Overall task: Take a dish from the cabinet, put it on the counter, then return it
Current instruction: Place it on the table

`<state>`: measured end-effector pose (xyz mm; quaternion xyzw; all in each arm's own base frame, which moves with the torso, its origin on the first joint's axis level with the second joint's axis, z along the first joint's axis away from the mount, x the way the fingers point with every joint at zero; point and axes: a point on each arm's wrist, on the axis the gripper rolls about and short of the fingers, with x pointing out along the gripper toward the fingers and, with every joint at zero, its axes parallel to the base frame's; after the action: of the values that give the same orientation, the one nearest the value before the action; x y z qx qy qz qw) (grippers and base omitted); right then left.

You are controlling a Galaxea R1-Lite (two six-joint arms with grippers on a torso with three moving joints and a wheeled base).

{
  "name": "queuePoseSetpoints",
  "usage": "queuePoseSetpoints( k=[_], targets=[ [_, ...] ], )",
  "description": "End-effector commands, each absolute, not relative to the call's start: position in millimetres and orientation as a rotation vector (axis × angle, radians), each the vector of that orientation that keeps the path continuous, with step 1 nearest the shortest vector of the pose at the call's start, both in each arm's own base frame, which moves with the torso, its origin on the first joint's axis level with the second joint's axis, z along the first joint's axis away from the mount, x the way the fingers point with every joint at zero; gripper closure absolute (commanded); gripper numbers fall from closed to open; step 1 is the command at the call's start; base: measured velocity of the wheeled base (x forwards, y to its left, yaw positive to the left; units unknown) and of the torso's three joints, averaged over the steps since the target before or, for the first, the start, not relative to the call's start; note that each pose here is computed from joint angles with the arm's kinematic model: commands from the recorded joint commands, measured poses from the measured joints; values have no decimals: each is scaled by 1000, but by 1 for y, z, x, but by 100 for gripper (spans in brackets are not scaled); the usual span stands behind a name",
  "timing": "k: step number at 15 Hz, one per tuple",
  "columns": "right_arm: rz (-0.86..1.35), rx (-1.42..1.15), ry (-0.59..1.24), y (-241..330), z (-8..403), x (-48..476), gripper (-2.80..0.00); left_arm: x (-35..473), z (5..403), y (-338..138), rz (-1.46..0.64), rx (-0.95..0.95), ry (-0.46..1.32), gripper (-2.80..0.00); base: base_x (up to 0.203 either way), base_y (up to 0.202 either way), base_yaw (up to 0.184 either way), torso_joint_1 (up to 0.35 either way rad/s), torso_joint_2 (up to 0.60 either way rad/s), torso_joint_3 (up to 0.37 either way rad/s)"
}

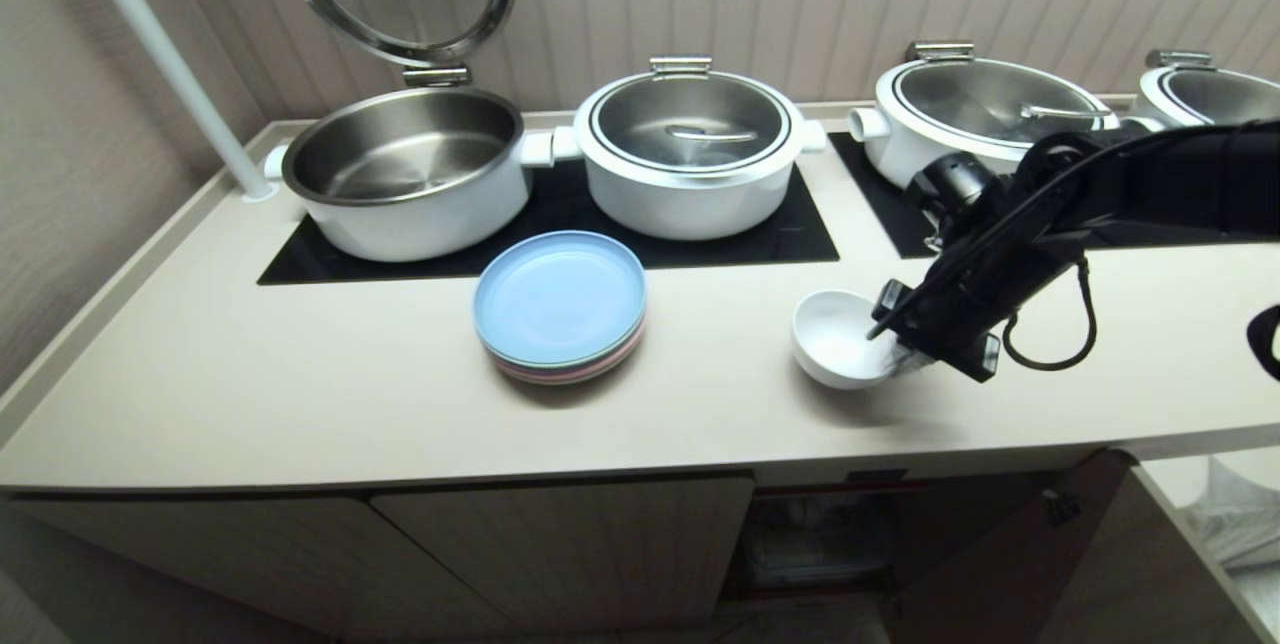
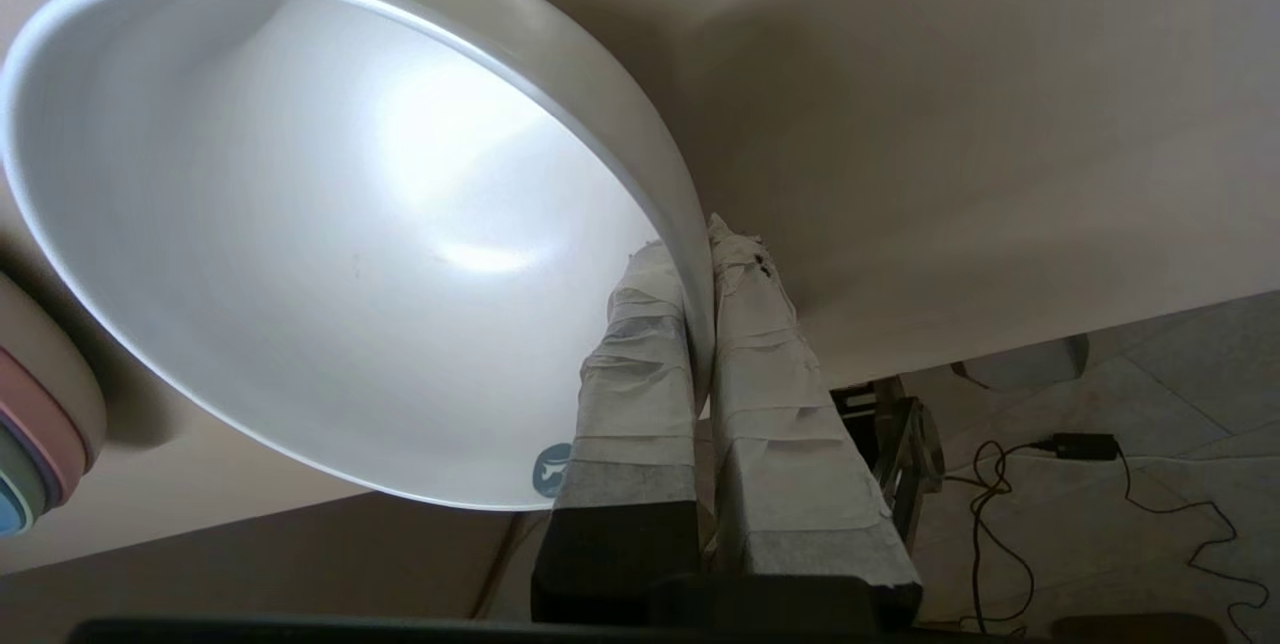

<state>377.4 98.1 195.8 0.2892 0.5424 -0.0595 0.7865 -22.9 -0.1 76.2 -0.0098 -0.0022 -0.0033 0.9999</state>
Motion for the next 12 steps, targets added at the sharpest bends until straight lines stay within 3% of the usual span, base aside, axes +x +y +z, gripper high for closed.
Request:
queuePoseSetpoints(
  k=[1, 12],
  targets=[
    [-128, 620, 1174, 98, 201, 376, 0, -23, 76, 0, -8, -20, -5, 0, 0, 0, 0, 0, 0, 0],
    [-121, 576, 1214, 99, 200, 373, 0, -23, 76, 0, -8, -20, -5, 0, 0, 0, 0, 0, 0, 0]
  ],
)
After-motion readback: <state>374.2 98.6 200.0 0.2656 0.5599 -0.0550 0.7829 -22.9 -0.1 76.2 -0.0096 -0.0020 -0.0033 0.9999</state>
